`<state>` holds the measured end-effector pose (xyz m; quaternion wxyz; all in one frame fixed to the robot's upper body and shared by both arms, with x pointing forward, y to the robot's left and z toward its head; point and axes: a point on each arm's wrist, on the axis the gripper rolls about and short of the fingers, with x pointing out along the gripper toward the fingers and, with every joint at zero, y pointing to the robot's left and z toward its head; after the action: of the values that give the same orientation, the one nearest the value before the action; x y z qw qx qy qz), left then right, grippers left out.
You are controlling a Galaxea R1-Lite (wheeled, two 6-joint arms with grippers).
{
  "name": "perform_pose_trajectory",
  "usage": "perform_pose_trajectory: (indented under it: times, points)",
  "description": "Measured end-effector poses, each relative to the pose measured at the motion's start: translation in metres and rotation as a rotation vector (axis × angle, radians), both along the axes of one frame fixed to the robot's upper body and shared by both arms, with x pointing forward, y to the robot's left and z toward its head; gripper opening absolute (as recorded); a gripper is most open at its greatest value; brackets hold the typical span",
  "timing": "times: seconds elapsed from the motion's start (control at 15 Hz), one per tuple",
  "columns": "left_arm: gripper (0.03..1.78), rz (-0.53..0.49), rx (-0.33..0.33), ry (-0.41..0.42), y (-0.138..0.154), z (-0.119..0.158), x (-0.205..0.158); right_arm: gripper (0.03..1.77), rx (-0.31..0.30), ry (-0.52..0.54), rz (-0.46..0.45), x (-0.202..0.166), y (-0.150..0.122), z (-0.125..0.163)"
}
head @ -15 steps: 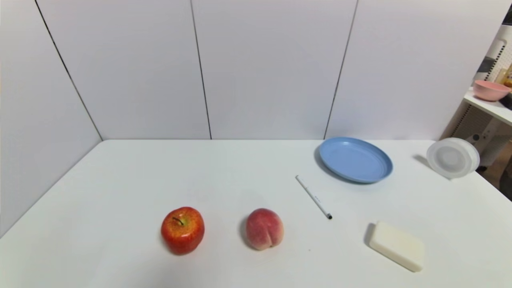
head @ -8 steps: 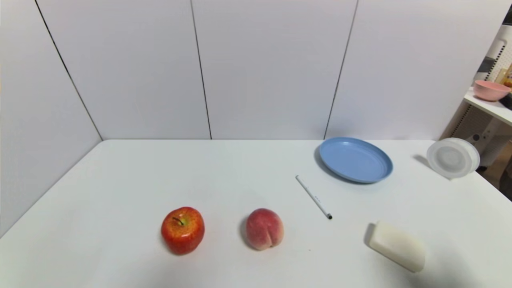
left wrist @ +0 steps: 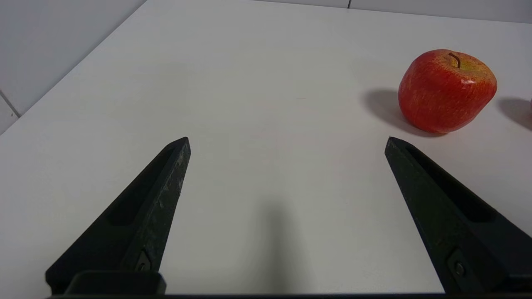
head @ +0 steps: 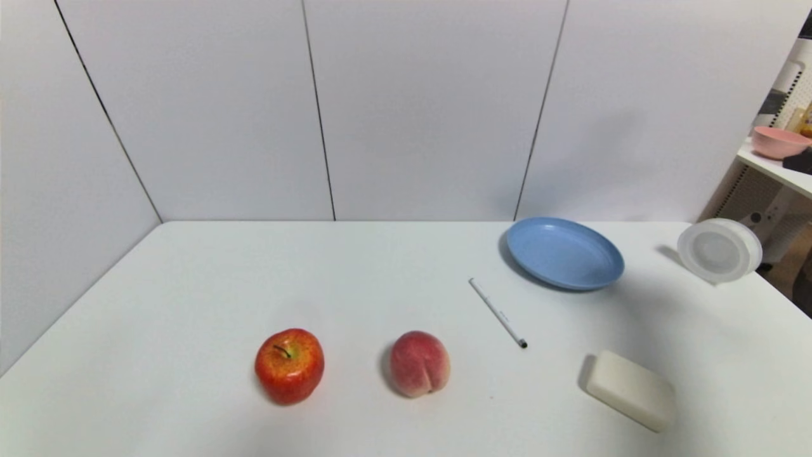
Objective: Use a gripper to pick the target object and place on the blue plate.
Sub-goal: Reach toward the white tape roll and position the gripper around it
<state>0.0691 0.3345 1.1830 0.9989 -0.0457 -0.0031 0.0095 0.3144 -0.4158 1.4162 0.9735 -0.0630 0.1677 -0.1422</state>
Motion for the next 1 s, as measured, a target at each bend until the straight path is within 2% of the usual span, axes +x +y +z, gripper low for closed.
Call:
perform_pose_trajectory:
  times: [0.27,0.4,0.67,1.0]
  points:
    - [1.69,0.0,0.0,0.0,0.0,0.0,0.0,1.69,-0.045,0.278,0.195,0.054,-0.041,-0.027]
    - [1.69,0.0,0.0,0.0,0.0,0.0,0.0,1.69,-0.099,0.34,0.249,0.074,-0.059,-0.042]
    - [1.69,0.0,0.0,0.0,0.0,0.0,0.0,1.69,-0.118,0.381,0.26,0.106,-0.082,-0.06]
    - [1.69,0.0,0.0,0.0,0.0,0.0,0.0,1.69,-0.062,0.452,0.266,0.12,-0.088,-0.082]
